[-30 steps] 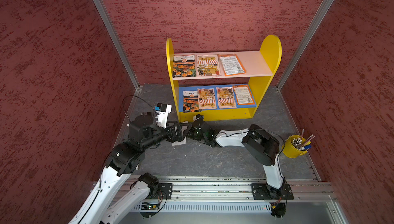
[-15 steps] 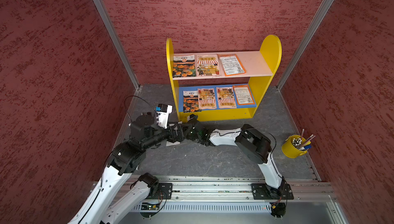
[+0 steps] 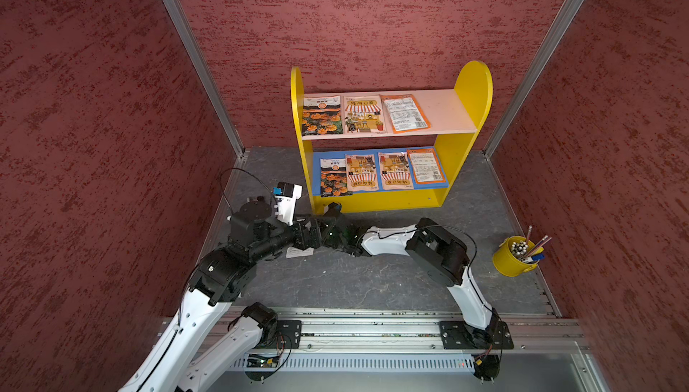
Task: Take the seed bag off the shelf
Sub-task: Place the seed packet at the center of the board, then pick up the seed packet from the shelf.
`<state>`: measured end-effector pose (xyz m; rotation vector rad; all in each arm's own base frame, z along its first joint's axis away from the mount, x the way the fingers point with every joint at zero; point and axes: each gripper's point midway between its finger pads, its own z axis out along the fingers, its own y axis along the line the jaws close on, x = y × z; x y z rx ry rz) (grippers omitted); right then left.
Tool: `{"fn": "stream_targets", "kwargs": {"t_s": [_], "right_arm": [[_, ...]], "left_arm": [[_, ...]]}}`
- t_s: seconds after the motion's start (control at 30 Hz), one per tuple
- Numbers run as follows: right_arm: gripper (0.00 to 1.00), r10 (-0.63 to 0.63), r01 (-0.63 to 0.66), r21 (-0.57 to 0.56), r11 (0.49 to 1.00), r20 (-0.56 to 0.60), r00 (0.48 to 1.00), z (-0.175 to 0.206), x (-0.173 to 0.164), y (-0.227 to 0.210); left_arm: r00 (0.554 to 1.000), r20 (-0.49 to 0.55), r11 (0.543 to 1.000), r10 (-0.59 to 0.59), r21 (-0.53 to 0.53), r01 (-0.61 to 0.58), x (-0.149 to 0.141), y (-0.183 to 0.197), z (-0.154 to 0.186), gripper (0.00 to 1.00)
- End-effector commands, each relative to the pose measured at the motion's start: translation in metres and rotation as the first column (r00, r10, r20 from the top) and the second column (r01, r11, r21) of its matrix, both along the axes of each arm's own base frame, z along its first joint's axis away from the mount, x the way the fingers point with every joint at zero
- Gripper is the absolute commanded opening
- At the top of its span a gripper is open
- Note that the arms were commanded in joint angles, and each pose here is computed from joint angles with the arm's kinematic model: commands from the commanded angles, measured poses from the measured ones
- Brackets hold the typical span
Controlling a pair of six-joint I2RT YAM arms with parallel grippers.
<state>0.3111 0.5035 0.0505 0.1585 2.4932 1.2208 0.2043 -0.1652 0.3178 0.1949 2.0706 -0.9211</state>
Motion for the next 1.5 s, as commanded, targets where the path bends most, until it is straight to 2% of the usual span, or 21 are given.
{"fn": "stream_targets", "kwargs": {"t_s": [0.0, 0.13, 0.27, 0.47, 0.6, 0.67, 0.8, 1.03, 1.23, 1.47], "right_arm": [[0.37, -0.031, 0.032, -0.049, 0.998, 0.019, 0.999, -0.001, 0.002, -0.006], [0.49, -0.046, 0.052, -0.104, 0.993, 0.050, 0.998, 0.003, 0.004, -0.020], [0.61, -0.036, 0.051, -0.148, 0.988, 0.104, 0.994, 0.022, 0.005, -0.036], [0.79, 0.089, -0.065, -0.095, 0.993, 0.273, 0.958, 0.103, -0.013, -0.059], [0.91, 0.194, -0.143, -0.160, 0.977, 0.375, 0.906, 0.152, -0.032, -0.085], [0.98, 0.250, -0.164, -0.230, 0.959, 0.418, 0.873, 0.177, -0.040, -0.102], [0.99, 0.330, -0.158, -0.360, 0.919, 0.486, 0.810, 0.221, -0.051, -0.137], [0.98, 0.364, 0.030, -0.527, 0.849, 0.626, 0.690, 0.329, -0.051, -0.206], [0.97, 0.339, 0.187, -0.559, 0.808, 0.700, 0.628, 0.393, -0.020, -0.236], [0.90, 0.321, 0.275, -0.569, 0.775, 0.729, 0.604, 0.430, 0.036, -0.245]], "left_arm": [[1.000, 0.019, 1.000, 0.013, 0.001, -0.013, 0.002, 0.002, 0.001, 1.00], [1.000, 0.023, 1.000, 0.018, 0.000, -0.018, 0.003, 0.003, 0.003, 1.00], [0.999, 0.036, 1.000, 0.019, -0.006, -0.019, 0.002, 0.003, 0.009, 1.00], [0.998, 0.069, 1.000, 0.000, -0.012, 0.001, -0.001, 0.002, 0.022, 1.00], [0.996, 0.091, 0.999, -0.026, -0.021, 0.028, 0.000, -0.003, 0.026, 1.00], [0.995, 0.093, 0.999, -0.031, -0.031, 0.033, 0.002, -0.005, 0.028, 1.00], [0.994, 0.101, 0.998, -0.050, -0.044, 0.054, 0.003, -0.010, 0.034, 1.00], [0.990, 0.116, 0.994, -0.080, -0.064, 0.088, 0.008, -0.020, 0.039, 1.00], [0.983, 0.135, 0.990, -0.126, -0.049, 0.133, 0.009, -0.036, 0.038, 1.00], [0.977, 0.146, 0.987, -0.153, -0.031, 0.159, 0.006, -0.049, 0.037, 1.00]]}}
